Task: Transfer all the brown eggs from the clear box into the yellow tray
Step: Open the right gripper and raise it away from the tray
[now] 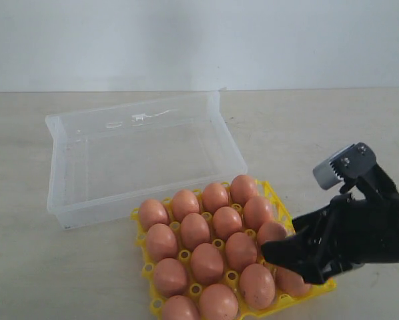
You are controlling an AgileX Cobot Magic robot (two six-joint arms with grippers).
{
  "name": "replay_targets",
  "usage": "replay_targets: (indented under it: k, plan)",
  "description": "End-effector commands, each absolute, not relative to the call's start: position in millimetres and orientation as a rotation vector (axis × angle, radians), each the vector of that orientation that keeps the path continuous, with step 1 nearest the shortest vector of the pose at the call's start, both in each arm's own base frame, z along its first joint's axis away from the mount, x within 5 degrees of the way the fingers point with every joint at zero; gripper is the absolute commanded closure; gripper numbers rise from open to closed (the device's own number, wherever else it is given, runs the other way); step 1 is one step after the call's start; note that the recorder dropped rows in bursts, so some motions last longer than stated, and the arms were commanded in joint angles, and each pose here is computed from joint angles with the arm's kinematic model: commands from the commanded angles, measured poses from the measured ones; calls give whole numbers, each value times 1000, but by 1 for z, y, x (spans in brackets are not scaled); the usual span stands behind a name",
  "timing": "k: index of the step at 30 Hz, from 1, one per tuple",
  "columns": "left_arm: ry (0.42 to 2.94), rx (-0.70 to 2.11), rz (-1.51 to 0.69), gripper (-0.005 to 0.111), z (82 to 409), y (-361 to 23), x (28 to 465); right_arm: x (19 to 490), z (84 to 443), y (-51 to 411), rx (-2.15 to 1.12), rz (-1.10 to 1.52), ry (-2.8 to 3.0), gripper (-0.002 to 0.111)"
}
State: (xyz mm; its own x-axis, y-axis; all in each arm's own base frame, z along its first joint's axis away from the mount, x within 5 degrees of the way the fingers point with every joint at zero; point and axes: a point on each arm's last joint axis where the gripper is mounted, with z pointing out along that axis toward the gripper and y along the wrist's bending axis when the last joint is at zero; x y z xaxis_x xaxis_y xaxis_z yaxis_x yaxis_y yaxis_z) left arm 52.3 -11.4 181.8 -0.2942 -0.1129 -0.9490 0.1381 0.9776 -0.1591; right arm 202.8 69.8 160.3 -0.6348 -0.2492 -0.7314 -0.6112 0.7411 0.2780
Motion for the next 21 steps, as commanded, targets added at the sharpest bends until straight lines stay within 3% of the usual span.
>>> replay_targets:
  k: [1, 5, 8, 14, 21]
  plan:
    - [1854, 26, -239, 103, 181, -11, 53, 208, 199, 70, -561, 669, 2121, 45]
    - [1854, 26, -239, 103, 181, -11, 53, 211, 242, 68, -570, 590, 1957, 74]
    - [1854, 26, -239, 103, 181, -11, 53, 213, 270, 65, -558, 504, 1863, 108]
    - [1854, 26, -239, 103, 181, -11, 53, 216, 313, 51, -705, 96, 1669, 108]
    - [1854, 26, -239, 103, 181, -11, 53, 218, 321, 23, -939, -546, 1588, 108]
